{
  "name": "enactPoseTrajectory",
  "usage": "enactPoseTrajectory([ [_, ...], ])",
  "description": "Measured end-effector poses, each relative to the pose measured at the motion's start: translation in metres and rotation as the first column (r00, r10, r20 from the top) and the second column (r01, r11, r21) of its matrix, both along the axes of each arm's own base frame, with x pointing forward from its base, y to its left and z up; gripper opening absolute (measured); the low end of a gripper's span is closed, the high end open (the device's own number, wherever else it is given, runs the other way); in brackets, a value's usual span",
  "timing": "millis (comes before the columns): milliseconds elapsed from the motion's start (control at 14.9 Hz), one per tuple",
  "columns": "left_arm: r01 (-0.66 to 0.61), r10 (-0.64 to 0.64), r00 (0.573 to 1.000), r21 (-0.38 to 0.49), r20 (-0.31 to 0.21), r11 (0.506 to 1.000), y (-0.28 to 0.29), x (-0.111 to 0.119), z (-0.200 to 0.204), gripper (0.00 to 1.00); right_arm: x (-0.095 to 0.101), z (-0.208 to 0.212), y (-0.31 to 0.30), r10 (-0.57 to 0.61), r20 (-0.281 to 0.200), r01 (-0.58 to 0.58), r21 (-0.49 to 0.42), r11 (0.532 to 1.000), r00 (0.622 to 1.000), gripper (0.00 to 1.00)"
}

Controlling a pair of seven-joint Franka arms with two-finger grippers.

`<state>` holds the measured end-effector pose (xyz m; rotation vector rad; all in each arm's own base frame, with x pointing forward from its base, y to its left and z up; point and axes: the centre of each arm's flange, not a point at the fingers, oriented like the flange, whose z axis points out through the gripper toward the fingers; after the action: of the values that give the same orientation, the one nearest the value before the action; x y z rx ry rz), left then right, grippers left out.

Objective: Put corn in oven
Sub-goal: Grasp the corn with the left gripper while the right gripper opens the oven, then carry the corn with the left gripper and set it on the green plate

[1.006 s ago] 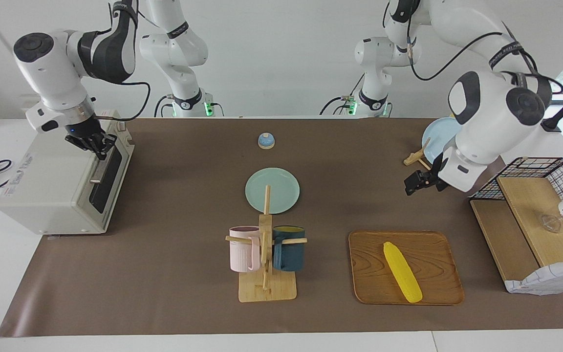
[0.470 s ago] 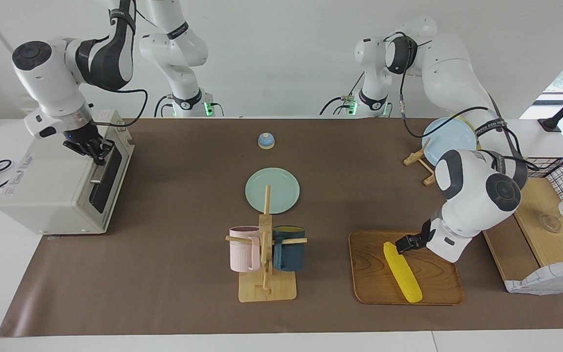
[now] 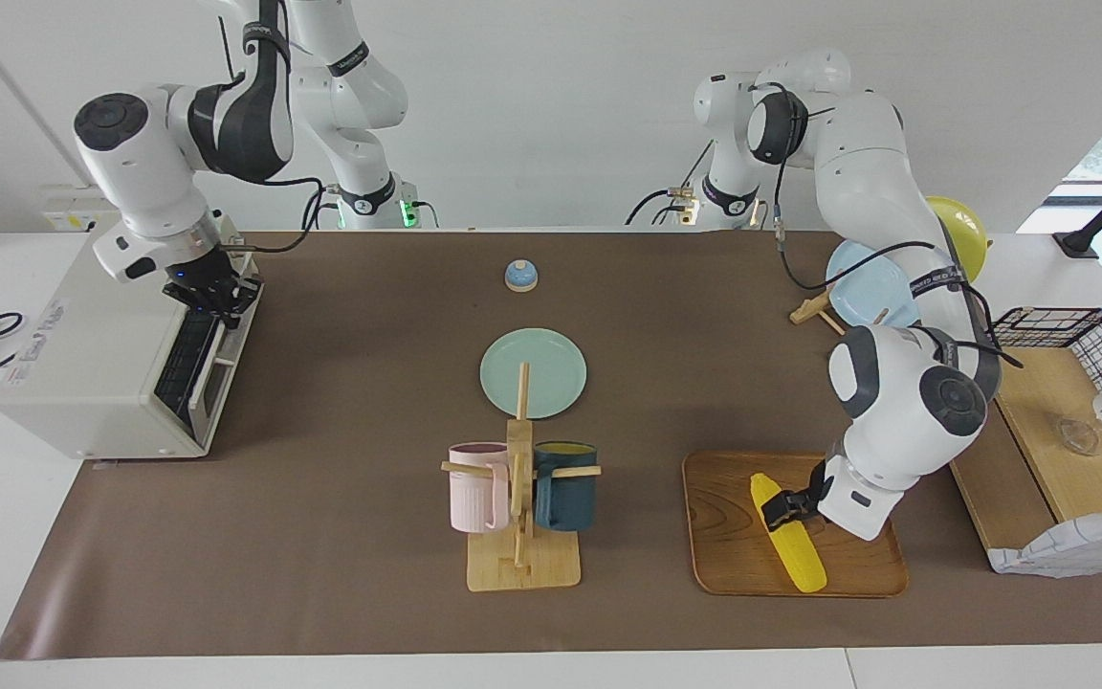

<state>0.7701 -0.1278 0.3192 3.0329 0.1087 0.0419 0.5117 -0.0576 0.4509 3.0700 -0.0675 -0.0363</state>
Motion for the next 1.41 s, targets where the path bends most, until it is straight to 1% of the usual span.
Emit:
enactPoseTrajectory([
  [134,0.015,-0.015,1.000,0.020,-0.006,1.000,-0.001,0.001,-0.012,1.00,0.003,-0.012,0.015,0.006,-0.002,-0.006,0.016,1.000,1.000,0.01],
  [268,0.029,-0.029,1.000,0.025,-0.002,0.999,-0.011,0.000,-0.016,1.00,0.007,-0.028,0.025,0.003,-0.003,-0.003,0.047,0.999,1.000,0.01],
  [403,0.038,-0.038,0.999,0.025,0.014,0.999,-0.018,0.001,-0.013,1.00,0.011,-0.046,0.035,0.003,-0.008,-0.002,0.070,0.998,1.000,0.01],
  [537,0.037,-0.038,0.999,0.023,0.029,0.999,-0.019,0.003,-0.010,1.00,0.016,-0.066,0.046,-0.001,-0.004,0.001,0.071,0.998,1.000,0.01],
  [604,0.035,-0.036,0.999,0.024,0.036,0.999,-0.018,0.004,-0.009,0.93,0.020,-0.076,0.051,-0.012,0.011,0.012,0.069,0.998,1.000,0.01],
  [671,0.033,-0.034,0.999,0.024,0.042,0.999,-0.016,0.004,-0.009,0.93,0.022,-0.087,0.059,-0.018,0.024,0.017,0.068,0.998,1.000,0.01],
  [738,0.031,-0.032,0.998,0.024,0.049,0.999,-0.015,0.005,-0.008,0.88,0.021,-0.097,0.065,-0.021,0.032,0.019,0.067,0.998,0.999,0.01],
  [872,0.029,-0.030,0.998,0.025,0.056,0.999,-0.014,0.006,-0.008,0.63,0.016,-0.113,0.071,-0.020,0.036,0.018,0.067,0.998,0.999,0.01],
  [939,0.029,-0.031,0.998,0.024,0.057,0.999,-0.015,0.006,-0.007,0.54,0.014,-0.118,0.071,-0.021,0.035,0.019,0.067,0.998,0.999,0.01],
  [1141,0.031,-0.032,0.998,0.023,0.057,0.999,-0.016,0.006,-0.007,0.54,0.010,-0.123,0.068,-0.027,0.028,0.025,0.067,0.997,0.999,0.01],
  [1275,0.028,-0.028,0.998,0.007,0.050,1.000,-0.019,0.005,-0.003,0.54,0.010,-0.123,0.068,-0.028,0.028,0.026,0.067,0.997,0.999,0.01],
  [1409,0.011,-0.011,0.999,-0.029,0.031,1.000,-0.022,-0.001,0.024,0.54,0.010,-0.123,0.074,-0.028,0.028,0.026,0.067,0.997,0.999,0.01],
])
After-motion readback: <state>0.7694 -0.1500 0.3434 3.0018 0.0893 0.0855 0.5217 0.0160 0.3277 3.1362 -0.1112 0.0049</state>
